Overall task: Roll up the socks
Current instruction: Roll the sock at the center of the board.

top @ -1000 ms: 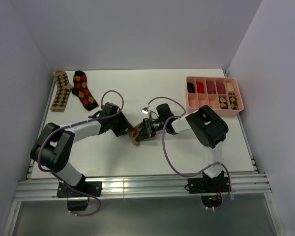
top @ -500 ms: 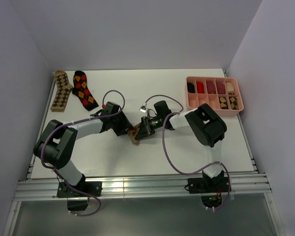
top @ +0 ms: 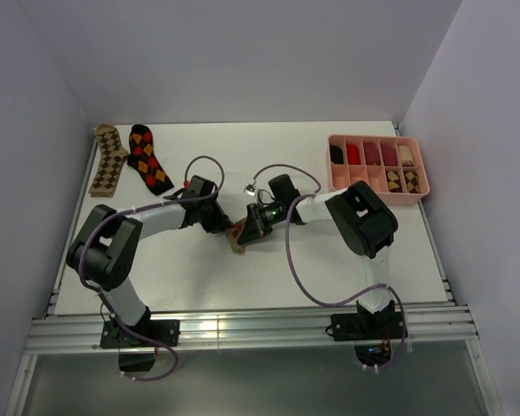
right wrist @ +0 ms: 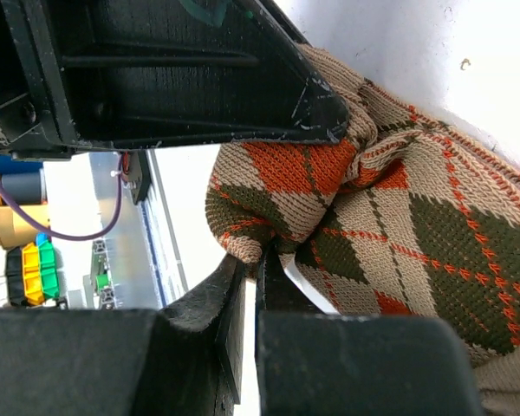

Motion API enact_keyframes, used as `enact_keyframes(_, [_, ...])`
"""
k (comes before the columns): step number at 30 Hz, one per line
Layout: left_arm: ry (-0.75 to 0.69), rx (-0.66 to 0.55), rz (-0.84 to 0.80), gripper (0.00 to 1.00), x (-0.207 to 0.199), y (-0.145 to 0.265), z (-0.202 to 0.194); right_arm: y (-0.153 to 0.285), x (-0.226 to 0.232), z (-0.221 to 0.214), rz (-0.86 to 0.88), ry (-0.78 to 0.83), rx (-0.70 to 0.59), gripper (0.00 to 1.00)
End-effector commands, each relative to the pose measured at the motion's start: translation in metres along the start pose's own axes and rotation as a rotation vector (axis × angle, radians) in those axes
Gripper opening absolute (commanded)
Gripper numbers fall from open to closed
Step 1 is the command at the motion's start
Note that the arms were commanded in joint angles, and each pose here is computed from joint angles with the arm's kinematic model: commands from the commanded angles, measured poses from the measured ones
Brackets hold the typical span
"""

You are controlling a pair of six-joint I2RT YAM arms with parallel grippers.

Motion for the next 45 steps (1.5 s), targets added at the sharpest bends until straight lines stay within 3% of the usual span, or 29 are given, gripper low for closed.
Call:
enact_keyframes(1, [-0.027, -0.013, 0.146, 0.14, 0.026, -0.007, -0.001, -0.001, -0.017, -0.008, -0.090, -0.030, 0.002, 0.00])
enact_keyframes(3, [-0.022, -0.016, 0.168, 0.05, 0.030, -0.006, 0.000, 0.002, -0.015, -0.005, -0.124, -0.028, -0.014, 0.01])
enact_keyframes(5, [-0.031, -0.017, 0.187, 0.01, 0.031, -0.005, 0.002, 0.005, -0.014, -0.007, -0.158, -0.030, -0.030, 0.13])
enact_keyframes(8, [-0.046, -0.004, 0.209, 0.01, 0.029, -0.007, 0.003, 0.014, -0.009, 0.000, -0.230, 0.002, -0.068, 0.32])
enact_keyframes(14, [-0.074, 0.007, 0.239, 0.01, 0.021, -0.007, 0.007, 0.037, 0.016, 0.023, -0.428, 0.150, -0.161, 0.57])
enact_keyframes(21, [-0.099, 0.019, 0.268, 0.01, 0.009, -0.005, 0.008, 0.044, 0.056, 0.042, -0.772, 0.419, -0.251, 0.67])
enact_keyframes(28, [-0.101, 0.023, 0.299, 0.01, 0.004, -0.006, 0.005, 0.006, 0.081, 0.042, -0.910, 0.539, -0.259, 0.68])
enact_keyframes(37, [-0.114, 0.004, 0.305, 0.01, -0.003, -0.005, -0.002, -0.029, 0.065, 0.026, -0.894, 0.482, -0.223, 0.63])
enact_keyframes(39, [-0.114, 0.003, 0.308, 0.01, -0.003, -0.004, -0.003, -0.033, 0.061, 0.019, -0.885, 0.477, -0.210, 0.57])
enact_keyframes(42, [-0.108, 0.001, 0.310, 0.01, -0.003, -0.004, -0.003, -0.037, 0.057, 0.012, -0.863, 0.466, -0.206, 0.36])
enact_keyframes(43, [-0.108, -0.005, 0.300, 0.01, -0.005, -0.004, -0.002, -0.038, 0.055, 0.011, -0.859, 0.461, -0.207, 0.23])
enact_keyframes(45, [-0.100, -0.011, 0.292, 0.01, -0.007, -0.002, -0.002, -0.039, 0.052, 0.003, -0.835, 0.450, -0.184, 0.10])
Point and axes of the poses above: each gripper's point midway between its finger pads, its own y axis back along the fingers, its own x axis along the line the jaws close on, z = x × y, the point moved 7 cm from there along y, back along the fingers, and after that the axes turned 12 degrees about y, right-handed, at the moved point
